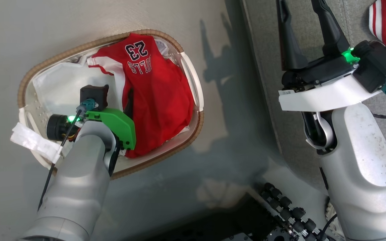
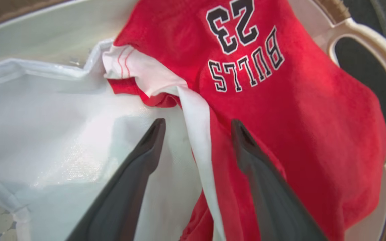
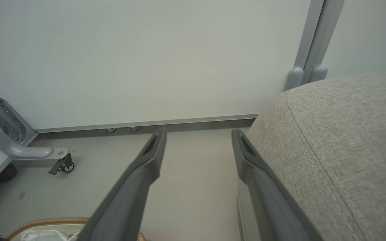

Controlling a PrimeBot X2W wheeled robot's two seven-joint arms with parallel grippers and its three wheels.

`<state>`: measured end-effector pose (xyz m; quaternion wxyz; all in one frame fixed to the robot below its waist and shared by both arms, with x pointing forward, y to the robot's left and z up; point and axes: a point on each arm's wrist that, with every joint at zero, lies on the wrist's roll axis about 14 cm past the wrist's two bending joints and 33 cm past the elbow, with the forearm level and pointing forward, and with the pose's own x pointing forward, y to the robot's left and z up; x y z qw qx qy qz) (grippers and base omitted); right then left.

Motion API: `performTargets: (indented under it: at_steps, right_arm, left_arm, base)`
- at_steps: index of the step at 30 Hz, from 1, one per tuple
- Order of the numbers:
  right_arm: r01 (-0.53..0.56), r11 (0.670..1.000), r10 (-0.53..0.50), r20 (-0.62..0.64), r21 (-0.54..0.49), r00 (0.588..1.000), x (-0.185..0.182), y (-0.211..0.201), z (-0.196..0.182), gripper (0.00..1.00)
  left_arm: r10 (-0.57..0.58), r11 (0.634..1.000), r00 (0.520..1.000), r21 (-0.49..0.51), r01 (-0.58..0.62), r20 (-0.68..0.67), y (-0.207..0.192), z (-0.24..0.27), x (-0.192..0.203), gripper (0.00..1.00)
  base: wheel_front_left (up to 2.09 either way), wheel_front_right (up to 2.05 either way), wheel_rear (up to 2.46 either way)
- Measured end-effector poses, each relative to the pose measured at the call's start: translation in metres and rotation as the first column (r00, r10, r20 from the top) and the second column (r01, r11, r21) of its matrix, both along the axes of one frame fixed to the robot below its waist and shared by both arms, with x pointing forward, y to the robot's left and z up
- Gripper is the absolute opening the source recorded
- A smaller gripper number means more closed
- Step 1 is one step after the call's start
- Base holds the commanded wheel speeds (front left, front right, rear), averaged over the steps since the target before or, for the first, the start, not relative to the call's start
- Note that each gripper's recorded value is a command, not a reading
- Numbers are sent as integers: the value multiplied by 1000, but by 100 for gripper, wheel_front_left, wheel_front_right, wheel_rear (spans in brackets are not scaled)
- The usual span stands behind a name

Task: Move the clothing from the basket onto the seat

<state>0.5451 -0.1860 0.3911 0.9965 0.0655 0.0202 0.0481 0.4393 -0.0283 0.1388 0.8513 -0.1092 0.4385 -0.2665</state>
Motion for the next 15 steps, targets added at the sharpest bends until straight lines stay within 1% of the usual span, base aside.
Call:
performTargets:
  at_steps: [3, 5, 9, 15]
  right_arm:
    - [3, 1000, -3, -6, -2, 1000, 0, -2, -4, 100]
    - [3, 1000, -3, -9, -4, 1000, 0, -2, -6, 100]
    - [3, 1000, -3, -16, -5, 1000, -1, -2, -9, 100]
    - [-5, 1000, 5, -11, -2, 1000, 1, 0, -8, 100]
  left_arm:
    - [-24, 999, 997, 21, 25, -67, 0, -13, -14, 100]
    - [-19, 1000, 996, 19, 21, -93, 0, -16, -18, 100]
    - [-49, 999, 989, 13, 51, -137, -6, -20, -26, 100]
    - [-99, 994, 983, -62, 90, -156, -32, -7, -30, 100]
  base:
    - [0, 0, 0]
    - [0, 0, 0]
    - [0, 0, 0]
    - [0, 0, 0]
